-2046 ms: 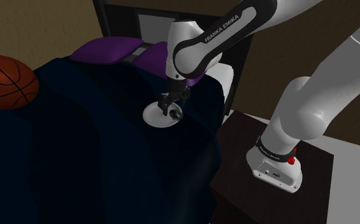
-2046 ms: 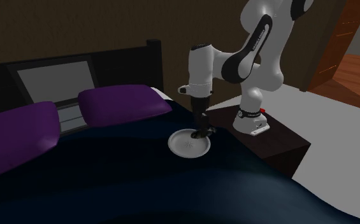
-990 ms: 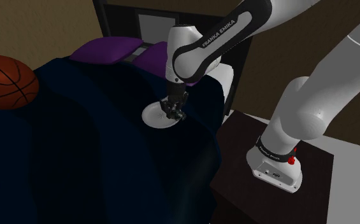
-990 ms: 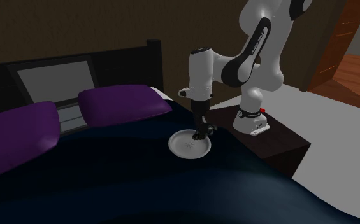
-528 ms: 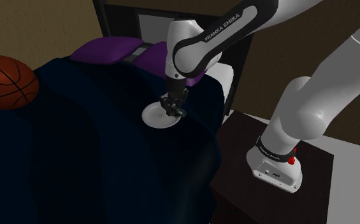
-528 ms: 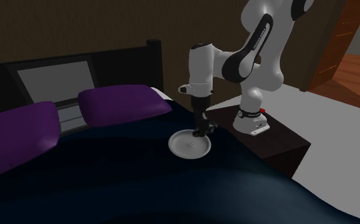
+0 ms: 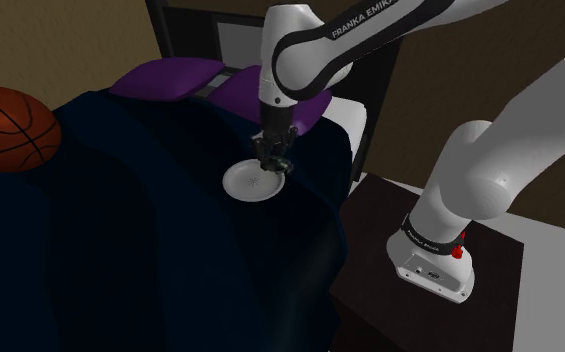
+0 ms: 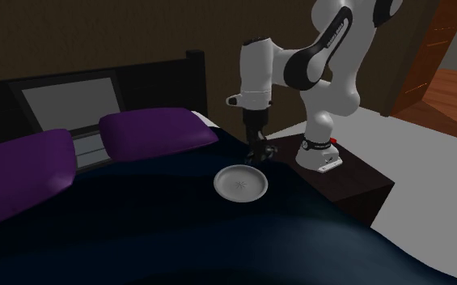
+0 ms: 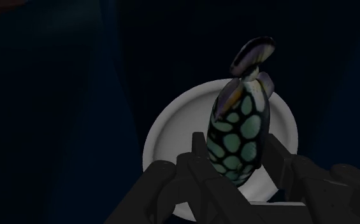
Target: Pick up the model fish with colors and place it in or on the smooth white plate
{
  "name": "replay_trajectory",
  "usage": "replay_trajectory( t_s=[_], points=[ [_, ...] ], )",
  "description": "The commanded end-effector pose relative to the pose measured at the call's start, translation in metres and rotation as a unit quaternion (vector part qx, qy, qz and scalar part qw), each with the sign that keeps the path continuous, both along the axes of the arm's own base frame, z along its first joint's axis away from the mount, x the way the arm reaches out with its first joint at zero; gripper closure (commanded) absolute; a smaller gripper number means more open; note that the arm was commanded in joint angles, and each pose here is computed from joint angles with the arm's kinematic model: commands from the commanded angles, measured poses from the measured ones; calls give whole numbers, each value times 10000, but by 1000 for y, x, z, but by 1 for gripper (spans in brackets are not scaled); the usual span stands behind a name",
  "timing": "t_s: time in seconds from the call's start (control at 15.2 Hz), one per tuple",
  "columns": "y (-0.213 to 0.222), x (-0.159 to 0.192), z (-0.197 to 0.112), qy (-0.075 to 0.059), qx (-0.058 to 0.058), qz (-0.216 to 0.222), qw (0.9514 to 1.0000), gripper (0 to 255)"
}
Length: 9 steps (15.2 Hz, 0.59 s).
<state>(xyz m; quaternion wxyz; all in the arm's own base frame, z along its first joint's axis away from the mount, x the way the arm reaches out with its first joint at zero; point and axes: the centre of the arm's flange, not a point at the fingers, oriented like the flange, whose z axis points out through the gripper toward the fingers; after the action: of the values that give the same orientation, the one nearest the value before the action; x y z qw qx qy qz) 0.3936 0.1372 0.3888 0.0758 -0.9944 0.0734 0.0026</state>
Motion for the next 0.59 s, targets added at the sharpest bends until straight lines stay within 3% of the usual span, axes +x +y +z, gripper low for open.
replay_trajectory(
  t_s=[0.0, 0.07, 0.4, 0.53],
  points=[
    [1, 0, 11, 2, -1, 0, 10000, 255],
    [1, 0, 11, 2, -1, 0, 10000, 255],
    [8, 72, 16, 2, -1, 0, 10000, 255],
    [8, 72, 6, 2, -1, 0, 10000, 255]
  ],
)
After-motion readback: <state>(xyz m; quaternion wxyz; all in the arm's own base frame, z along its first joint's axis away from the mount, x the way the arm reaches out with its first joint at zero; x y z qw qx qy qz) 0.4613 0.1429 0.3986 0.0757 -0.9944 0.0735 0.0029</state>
